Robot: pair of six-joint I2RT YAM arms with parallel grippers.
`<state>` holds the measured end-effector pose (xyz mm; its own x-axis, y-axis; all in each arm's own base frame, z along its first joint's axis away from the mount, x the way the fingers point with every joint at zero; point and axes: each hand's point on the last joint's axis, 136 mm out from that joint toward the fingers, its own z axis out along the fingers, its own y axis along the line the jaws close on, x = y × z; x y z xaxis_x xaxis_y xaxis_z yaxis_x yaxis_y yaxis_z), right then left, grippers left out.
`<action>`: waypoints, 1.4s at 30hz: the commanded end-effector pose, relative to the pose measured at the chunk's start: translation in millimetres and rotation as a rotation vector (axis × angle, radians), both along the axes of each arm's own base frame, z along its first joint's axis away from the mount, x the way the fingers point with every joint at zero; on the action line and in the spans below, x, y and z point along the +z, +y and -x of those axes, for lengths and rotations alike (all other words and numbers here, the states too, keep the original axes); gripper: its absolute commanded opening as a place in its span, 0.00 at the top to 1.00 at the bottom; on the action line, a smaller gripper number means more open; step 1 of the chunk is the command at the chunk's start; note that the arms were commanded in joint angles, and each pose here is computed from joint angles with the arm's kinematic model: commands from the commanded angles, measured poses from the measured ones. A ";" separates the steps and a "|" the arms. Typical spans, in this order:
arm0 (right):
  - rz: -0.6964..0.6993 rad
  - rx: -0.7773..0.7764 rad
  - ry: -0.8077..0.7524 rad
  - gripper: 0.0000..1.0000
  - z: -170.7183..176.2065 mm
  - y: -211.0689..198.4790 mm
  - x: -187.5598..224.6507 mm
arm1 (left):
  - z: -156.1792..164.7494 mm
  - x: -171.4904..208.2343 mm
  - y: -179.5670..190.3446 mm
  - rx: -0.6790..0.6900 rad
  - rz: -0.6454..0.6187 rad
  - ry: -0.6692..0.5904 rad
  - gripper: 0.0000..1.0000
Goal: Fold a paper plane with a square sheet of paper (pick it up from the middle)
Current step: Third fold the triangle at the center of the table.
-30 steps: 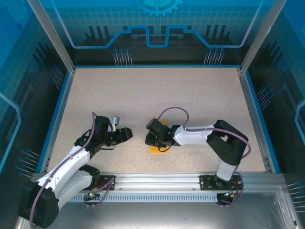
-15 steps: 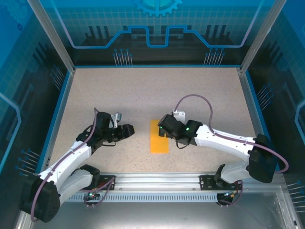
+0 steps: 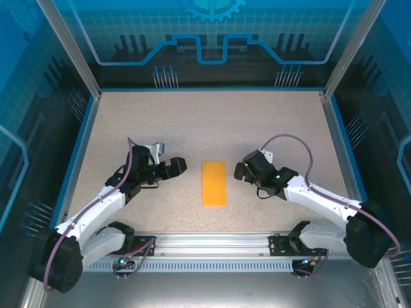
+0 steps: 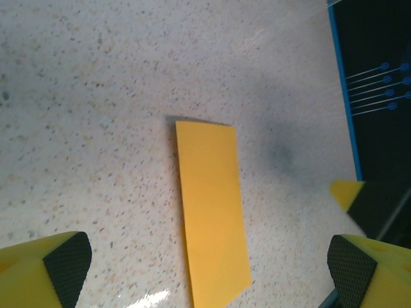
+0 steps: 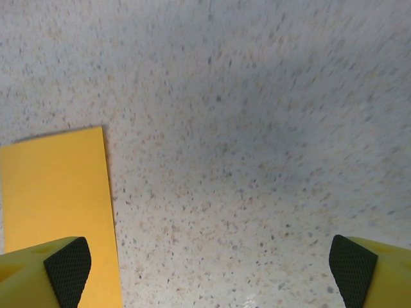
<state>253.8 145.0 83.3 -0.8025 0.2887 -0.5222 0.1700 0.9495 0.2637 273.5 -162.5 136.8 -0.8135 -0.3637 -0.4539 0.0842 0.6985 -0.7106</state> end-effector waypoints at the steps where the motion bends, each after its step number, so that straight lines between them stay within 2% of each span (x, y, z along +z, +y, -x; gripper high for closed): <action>1: -0.182 0.112 0.012 0.01 4.8 31.3 -1.6 | -9.8 13.8 -12.4 -0.030 0.058 -0.048 0.01; 7: -0.269 0.169 0.049 0.00 9.1 48.6 -0.7 | -15.5 4.2 -32.2 -0.069 0.157 0.054 0.01; 13: -0.374 0.223 0.047 0.03 15.4 65.1 0.7 | -14.7 -1.2 -56.7 -0.126 0.114 0.084 0.03; 18: -0.384 0.235 0.100 0.11 18.8 71.1 -3.4 | -22.9 -10.6 -70.7 -0.146 0.094 0.135 0.19; 19: -0.390 0.241 0.113 0.15 18.9 73.9 -5.2 | -26.3 -13.5 -75.1 -0.153 0.091 0.148 0.26; 22: -0.417 0.279 0.167 0.20 18.1 88.6 -11.9 | -38.1 -22.8 -86.6 -0.173 0.094 0.193 0.39; 27: -0.466 0.318 0.226 0.35 10.5 112.8 -19.1 | -49.1 -32.4 -103.4 -0.202 0.138 0.235 0.49; 31: -0.461 0.326 0.256 0.39 7.0 120.1 -23.9 | -51.1 -42.1 -109.9 -0.224 0.111 0.264 0.58; 36: -0.396 0.278 0.293 0.40 10.5 110.8 -38.4 | -50.8 -50.3 -113.6 -0.241 0.110 0.267 0.59; 42: -0.399 0.289 0.318 0.40 16.0 112.4 -45.9 | -53.8 -73.2 -113.9 -0.243 0.070 0.316 0.63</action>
